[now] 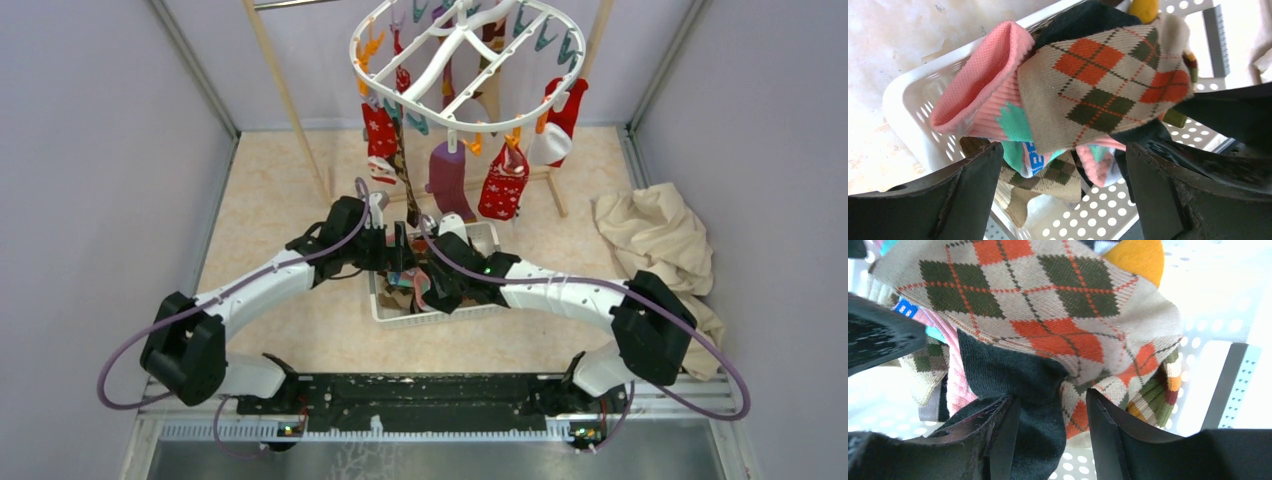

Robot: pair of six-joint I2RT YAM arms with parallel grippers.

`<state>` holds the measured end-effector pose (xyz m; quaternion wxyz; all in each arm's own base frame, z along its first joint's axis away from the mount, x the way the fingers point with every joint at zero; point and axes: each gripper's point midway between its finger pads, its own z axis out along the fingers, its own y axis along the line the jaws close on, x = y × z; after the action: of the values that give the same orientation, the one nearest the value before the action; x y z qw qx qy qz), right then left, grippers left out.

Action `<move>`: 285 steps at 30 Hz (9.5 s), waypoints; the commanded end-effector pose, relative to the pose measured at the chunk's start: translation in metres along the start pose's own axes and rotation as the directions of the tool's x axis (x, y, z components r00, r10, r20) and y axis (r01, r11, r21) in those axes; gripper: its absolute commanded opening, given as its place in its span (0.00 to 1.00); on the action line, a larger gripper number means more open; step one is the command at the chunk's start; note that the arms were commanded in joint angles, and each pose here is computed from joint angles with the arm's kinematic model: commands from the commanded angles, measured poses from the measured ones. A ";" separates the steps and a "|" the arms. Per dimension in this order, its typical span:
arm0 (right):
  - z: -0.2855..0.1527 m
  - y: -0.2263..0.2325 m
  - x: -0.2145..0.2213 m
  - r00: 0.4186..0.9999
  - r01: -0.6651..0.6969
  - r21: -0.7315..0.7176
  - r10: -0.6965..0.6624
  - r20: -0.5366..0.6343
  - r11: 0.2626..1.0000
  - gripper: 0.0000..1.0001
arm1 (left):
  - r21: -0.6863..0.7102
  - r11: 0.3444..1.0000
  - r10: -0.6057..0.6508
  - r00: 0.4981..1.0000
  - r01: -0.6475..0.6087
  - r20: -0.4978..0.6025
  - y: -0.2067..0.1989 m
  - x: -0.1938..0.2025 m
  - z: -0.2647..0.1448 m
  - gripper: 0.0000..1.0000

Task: Remove the socks clipped to the hanger
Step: Adjust the sock at the bin, then reset both arms

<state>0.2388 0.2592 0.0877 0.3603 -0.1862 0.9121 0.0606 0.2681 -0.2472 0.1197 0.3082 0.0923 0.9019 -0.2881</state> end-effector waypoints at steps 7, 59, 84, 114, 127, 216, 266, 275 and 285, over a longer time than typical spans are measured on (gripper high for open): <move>-0.003 -0.015 -0.012 0.994 -0.086 0.001 0.086 0.069 0.996 0.52 | -0.075 0.997 -0.040 0.997 0.035 -0.062 0.025 0.024 0.034 0.83; -0.121 0.036 -0.068 0.953 -0.010 -0.199 0.070 0.296 0.980 0.99 | -0.064 0.995 0.086 0.993 -0.081 0.083 -0.024 -0.038 -0.088 0.99; -0.115 0.024 -0.035 0.975 -0.023 -0.241 0.075 0.208 0.970 0.98 | -0.098 0.993 0.076 0.981 -0.059 0.180 -0.017 -0.036 -0.129 0.99; -0.040 -0.226 -0.048 0.865 -0.484 0.199 0.430 0.260 0.852 0.93 | -0.428 0.880 -0.127 0.970 0.206 0.205 0.139 -0.040 -0.047 0.92; 0.027 -0.315 -0.054 0.866 -0.496 0.337 0.427 0.259 0.800 0.84 | -0.515 0.800 -0.244 0.952 0.307 0.188 0.182 -0.017 0.001 0.86; -0.079 -0.291 -0.059 0.610 -0.505 0.187 0.195 0.768 0.843 0.99 | -0.452 0.886 0.223 0.758 0.105 0.613 0.180 -0.104 -0.097 0.99; -0.045 -0.311 0.012 0.564 -0.542 0.316 0.058 0.824 0.779 0.99 | -0.519 0.854 0.388 0.693 -0.024 0.607 0.236 -0.084 -0.070 0.99; -0.042 -0.305 0.007 0.572 -0.508 0.306 0.049 0.819 0.805 0.99 | -0.503 0.862 0.416 0.658 -0.064 0.628 0.243 -0.071 -0.068 0.99; -0.002 -0.281 -0.019 0.694 -0.270 0.254 0.005 0.720 0.929 0.99 | -0.492 0.862 0.438 0.668 -0.122 0.602 0.240 -0.073 -0.060 0.99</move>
<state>0.3315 -0.0167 0.0972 0.7048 0.0547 0.7067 -0.0298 0.3726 -0.0110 0.0801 0.6629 0.0273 0.7468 -0.0465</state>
